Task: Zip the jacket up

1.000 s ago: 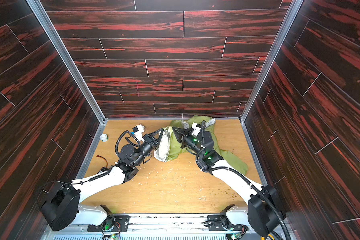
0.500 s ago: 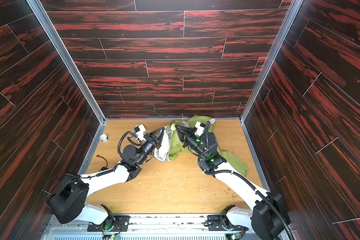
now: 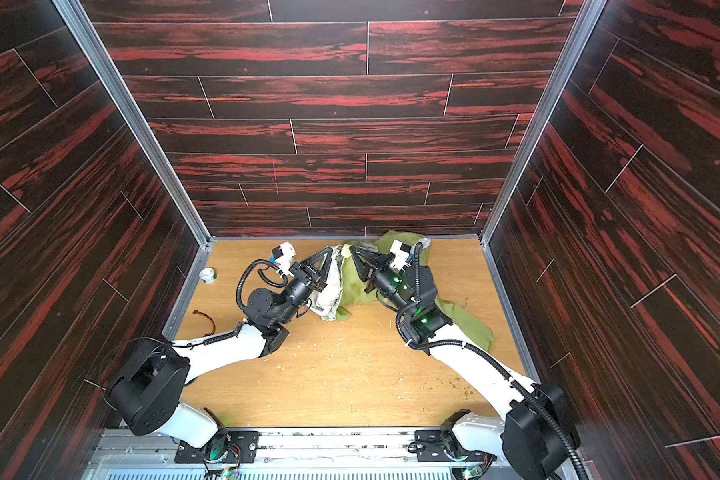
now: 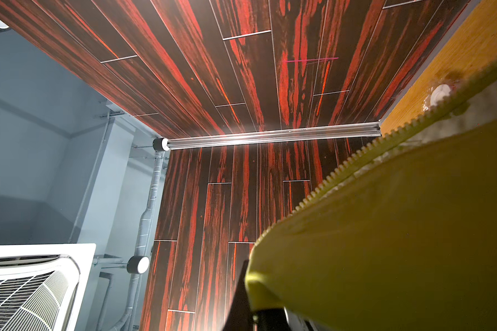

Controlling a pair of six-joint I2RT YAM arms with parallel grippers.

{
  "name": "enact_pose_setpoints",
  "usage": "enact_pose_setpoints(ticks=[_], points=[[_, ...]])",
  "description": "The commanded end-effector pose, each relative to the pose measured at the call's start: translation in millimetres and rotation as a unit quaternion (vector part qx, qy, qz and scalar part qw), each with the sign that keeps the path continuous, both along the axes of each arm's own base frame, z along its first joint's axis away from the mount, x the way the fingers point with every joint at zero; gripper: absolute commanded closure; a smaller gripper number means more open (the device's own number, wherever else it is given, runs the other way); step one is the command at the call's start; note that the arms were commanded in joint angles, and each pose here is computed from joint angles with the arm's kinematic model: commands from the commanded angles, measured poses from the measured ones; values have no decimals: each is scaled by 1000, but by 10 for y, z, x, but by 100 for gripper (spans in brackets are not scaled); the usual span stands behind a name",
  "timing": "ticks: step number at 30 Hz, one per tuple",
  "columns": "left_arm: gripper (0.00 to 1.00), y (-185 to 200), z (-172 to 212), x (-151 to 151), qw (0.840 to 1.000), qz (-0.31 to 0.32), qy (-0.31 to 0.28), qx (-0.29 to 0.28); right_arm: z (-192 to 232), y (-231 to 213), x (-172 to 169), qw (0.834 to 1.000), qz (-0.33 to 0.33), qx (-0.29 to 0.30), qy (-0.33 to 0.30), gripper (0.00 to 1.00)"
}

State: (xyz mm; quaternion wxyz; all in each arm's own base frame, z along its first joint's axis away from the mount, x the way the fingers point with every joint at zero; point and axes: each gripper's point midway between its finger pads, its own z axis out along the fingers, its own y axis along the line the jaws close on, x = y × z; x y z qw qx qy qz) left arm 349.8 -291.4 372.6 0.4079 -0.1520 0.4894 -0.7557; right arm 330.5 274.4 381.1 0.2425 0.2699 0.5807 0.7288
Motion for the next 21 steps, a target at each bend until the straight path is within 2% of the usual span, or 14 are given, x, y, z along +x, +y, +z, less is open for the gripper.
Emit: enact_pose_setpoints(ticks=[1, 21], points=[[100, 12, 309, -110, 998, -15, -46, -33, 150, 57, -7, 999, 10, 25, -19, 100], [100, 20, 298, -115, 998, -16, -44, -34, 185, 26, 45, 999, -2, 39, -22, 100]])
